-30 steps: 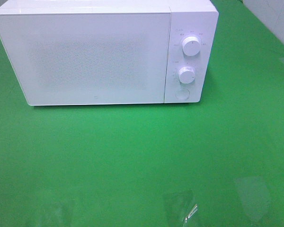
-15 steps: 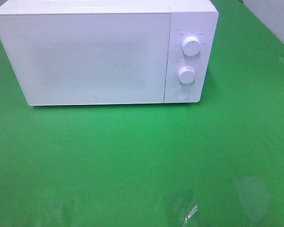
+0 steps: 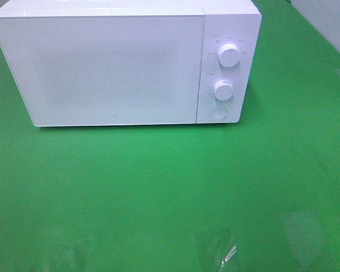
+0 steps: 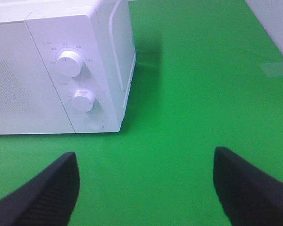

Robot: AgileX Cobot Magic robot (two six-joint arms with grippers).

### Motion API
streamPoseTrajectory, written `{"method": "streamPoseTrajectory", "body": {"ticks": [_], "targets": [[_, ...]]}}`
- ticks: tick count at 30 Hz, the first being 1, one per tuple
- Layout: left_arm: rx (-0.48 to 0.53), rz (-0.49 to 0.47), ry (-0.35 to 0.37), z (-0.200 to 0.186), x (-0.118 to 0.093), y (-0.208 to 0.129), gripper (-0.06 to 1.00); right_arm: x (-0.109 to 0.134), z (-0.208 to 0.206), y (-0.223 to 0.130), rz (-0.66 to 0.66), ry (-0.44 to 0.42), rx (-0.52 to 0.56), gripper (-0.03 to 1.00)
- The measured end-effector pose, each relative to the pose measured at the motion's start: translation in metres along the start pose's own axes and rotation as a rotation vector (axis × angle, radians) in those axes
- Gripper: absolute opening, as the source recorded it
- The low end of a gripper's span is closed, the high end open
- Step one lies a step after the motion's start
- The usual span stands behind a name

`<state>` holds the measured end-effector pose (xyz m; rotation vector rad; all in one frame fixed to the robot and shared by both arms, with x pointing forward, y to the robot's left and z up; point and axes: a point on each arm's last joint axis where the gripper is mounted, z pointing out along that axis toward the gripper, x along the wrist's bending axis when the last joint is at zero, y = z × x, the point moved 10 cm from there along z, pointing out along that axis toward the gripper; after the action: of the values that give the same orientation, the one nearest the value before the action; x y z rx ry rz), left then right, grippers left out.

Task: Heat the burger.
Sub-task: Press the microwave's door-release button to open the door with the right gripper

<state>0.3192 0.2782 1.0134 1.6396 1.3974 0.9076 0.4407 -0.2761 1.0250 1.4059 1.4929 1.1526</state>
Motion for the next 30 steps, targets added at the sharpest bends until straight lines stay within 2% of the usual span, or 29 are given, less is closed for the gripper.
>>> {"method": "streamPoseTrajectory", "body": {"ticks": [12, 18, 30], "targets": [[0.000, 0.000, 0.000, 0.000, 0.000, 0.000, 0.99, 0.000, 0.045, 0.001, 0.008, 0.000, 0.001, 0.75], [0.000, 0.000, 0.000, 0.000, 0.000, 0.000, 0.99, 0.000, 0.079, 0.001, 0.044, 0.001, -0.025, 0.75], [0.000, 0.000, 0.000, 0.000, 0.000, 0.000, 0.99, -0.001, 0.113, -0.001, 0.045, 0.003, -0.082, 0.75]]}}
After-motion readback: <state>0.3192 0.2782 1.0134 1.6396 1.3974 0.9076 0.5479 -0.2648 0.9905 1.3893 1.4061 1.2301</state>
